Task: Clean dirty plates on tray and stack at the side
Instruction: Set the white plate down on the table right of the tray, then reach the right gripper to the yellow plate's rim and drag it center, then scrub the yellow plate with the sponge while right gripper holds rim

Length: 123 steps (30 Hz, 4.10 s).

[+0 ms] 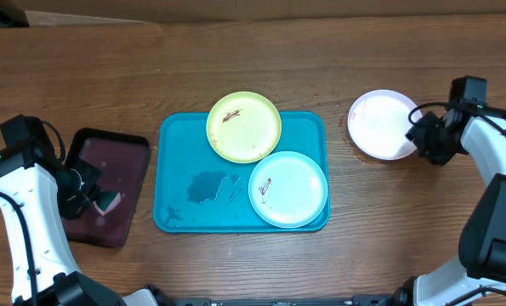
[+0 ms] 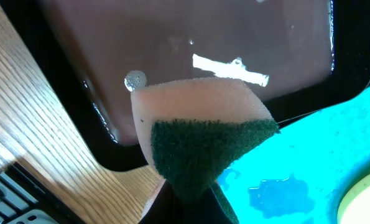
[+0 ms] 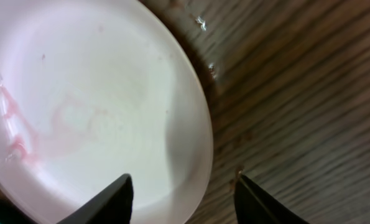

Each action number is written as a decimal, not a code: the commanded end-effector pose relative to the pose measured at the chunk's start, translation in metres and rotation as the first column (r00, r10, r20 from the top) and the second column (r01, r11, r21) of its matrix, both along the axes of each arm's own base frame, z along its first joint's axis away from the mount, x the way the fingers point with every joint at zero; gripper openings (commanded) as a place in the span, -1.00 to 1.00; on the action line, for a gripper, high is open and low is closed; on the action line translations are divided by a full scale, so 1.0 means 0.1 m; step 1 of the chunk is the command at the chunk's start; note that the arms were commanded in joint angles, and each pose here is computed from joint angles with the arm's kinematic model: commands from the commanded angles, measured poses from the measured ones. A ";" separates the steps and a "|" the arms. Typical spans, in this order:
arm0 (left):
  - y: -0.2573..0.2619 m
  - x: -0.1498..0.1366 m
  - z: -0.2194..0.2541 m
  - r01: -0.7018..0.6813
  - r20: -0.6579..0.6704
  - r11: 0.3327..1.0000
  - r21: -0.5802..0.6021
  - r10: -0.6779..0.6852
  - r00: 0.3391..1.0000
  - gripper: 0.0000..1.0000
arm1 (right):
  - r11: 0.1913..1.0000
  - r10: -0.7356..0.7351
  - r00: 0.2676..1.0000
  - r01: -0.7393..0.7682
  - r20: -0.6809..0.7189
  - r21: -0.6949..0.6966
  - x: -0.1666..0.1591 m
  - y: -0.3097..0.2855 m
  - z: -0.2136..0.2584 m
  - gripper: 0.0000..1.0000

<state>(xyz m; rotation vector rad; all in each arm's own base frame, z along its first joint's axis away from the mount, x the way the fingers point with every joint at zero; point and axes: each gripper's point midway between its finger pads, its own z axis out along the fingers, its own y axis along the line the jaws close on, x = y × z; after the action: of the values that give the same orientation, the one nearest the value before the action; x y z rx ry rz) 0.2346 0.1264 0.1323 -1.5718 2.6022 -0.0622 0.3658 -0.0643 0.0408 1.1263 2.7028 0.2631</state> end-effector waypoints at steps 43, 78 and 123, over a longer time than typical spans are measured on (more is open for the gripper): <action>-0.02 0.01 -0.01 0.014 0.010 1.000 -0.013 -0.014 1.000 -0.91 | 0.920 0.347 0.883 -0.386 0.316 0.069 0.30 3.30 -0.19 -0.15; -0.18 0.17 0.02 0.158 0.102 0.984 -0.082 -0.149 0.984 -0.92 | 0.438 0.850 0.386 -0.896 0.358 -0.076 -0.48 4.19 -0.27 -0.92; -1.55 0.52 -0.15 0.678 0.242 0.723 -0.129 -0.640 0.729 -0.92 | 0.580 0.795 0.570 -0.815 0.208 0.018 -0.48 3.92 -0.35 -0.93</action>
<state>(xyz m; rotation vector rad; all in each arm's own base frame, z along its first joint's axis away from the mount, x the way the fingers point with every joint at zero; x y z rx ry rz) 0.2907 -0.0087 0.1280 -0.6131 2.8808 -0.4449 0.3028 0.3369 0.0088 -0.2944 2.8589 0.6627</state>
